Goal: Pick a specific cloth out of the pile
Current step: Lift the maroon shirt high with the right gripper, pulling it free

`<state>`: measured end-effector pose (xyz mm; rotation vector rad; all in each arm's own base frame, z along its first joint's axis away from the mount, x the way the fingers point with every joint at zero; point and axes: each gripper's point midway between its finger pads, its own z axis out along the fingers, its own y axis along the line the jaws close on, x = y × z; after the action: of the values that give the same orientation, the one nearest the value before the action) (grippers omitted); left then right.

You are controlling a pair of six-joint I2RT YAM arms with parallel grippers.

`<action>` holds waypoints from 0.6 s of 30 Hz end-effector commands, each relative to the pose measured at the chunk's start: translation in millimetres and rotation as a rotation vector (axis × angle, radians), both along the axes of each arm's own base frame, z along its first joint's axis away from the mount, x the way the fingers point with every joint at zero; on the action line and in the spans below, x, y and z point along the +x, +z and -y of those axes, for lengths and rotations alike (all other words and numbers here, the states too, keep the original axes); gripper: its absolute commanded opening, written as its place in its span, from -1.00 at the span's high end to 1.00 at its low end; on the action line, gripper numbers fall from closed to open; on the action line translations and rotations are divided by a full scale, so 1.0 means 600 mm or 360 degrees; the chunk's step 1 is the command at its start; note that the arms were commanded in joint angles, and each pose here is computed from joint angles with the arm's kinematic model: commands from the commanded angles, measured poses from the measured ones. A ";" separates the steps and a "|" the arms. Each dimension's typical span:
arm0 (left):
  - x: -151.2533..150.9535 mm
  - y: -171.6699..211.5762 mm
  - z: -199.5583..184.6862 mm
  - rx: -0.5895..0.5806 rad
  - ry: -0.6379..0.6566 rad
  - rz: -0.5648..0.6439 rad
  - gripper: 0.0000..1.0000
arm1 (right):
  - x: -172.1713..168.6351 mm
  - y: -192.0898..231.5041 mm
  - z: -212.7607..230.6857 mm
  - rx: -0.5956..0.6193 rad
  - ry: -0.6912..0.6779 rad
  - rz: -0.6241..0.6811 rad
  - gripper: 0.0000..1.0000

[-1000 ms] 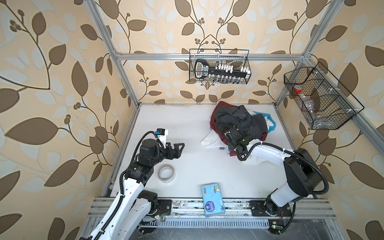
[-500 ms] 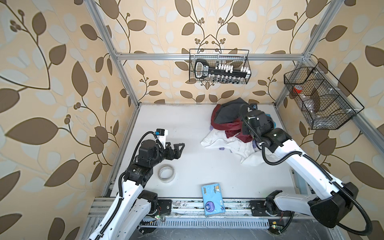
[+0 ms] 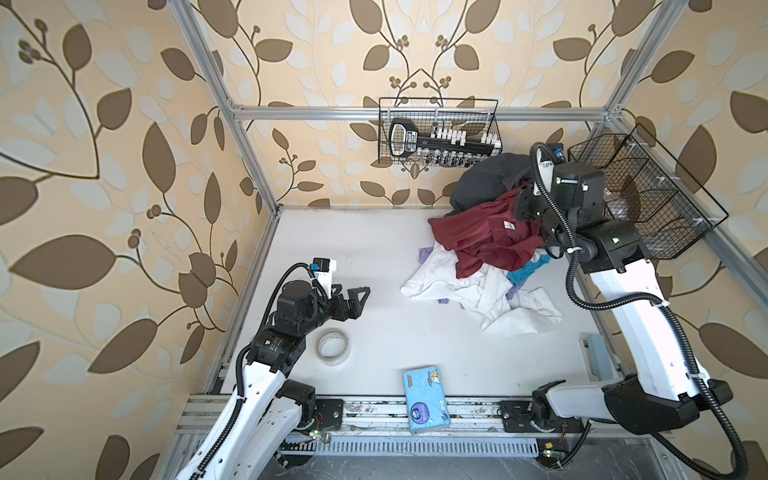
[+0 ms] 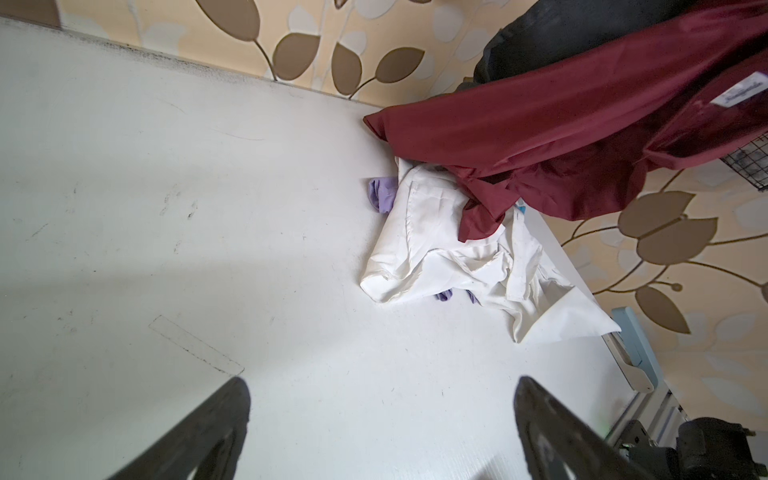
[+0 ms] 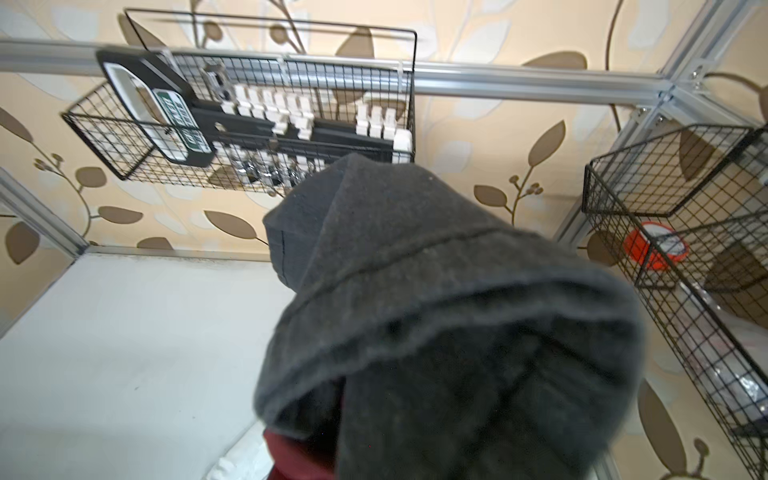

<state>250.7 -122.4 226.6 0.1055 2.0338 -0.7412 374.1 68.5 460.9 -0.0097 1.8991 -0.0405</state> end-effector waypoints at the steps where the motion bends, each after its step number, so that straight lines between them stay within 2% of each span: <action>1: 0.000 0.038 0.004 0.0010 -0.0029 0.0111 -0.98 | 0.004 -0.024 -0.019 -0.0029 0.0142 -0.0112 1.00; 5: -0.001 0.038 0.006 0.0008 -0.0040 0.0114 -0.98 | 0.050 -0.169 -0.008 -0.0026 0.0225 -0.0517 1.00; 9: -0.001 0.039 0.008 0.0005 -0.0049 0.0115 -0.98 | 0.101 -0.309 0.052 -0.0078 0.0034 -0.0864 0.99; 11: -0.001 0.039 0.008 0.0005 -0.0047 0.0115 -0.98 | 0.119 -0.353 0.071 -0.0078 -0.0031 -0.0958 0.76; 12: -0.001 0.037 0.007 0.0006 -0.0047 0.0113 -0.98 | 0.124 -0.368 0.072 -0.0067 -0.0032 -0.0986 0.71; 13: -0.001 0.037 0.007 0.0008 -0.0048 0.0111 -0.98 | 0.130 -0.377 0.073 -0.0056 -0.0033 -0.0990 0.54; 14: -0.001 0.037 0.007 0.0008 -0.0046 0.0111 -0.98 | 0.132 -0.382 0.069 -0.0040 -0.0023 -0.0988 0.20; 18: 0.001 0.035 0.008 0.0010 -0.0047 0.0105 -0.98 | 0.120 -0.373 0.042 0.0085 0.0083 -0.0866 -0.28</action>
<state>250.6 -122.7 226.4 0.1075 2.0344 -0.7413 448.4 28.1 190.7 -0.0186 2.6005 -0.0626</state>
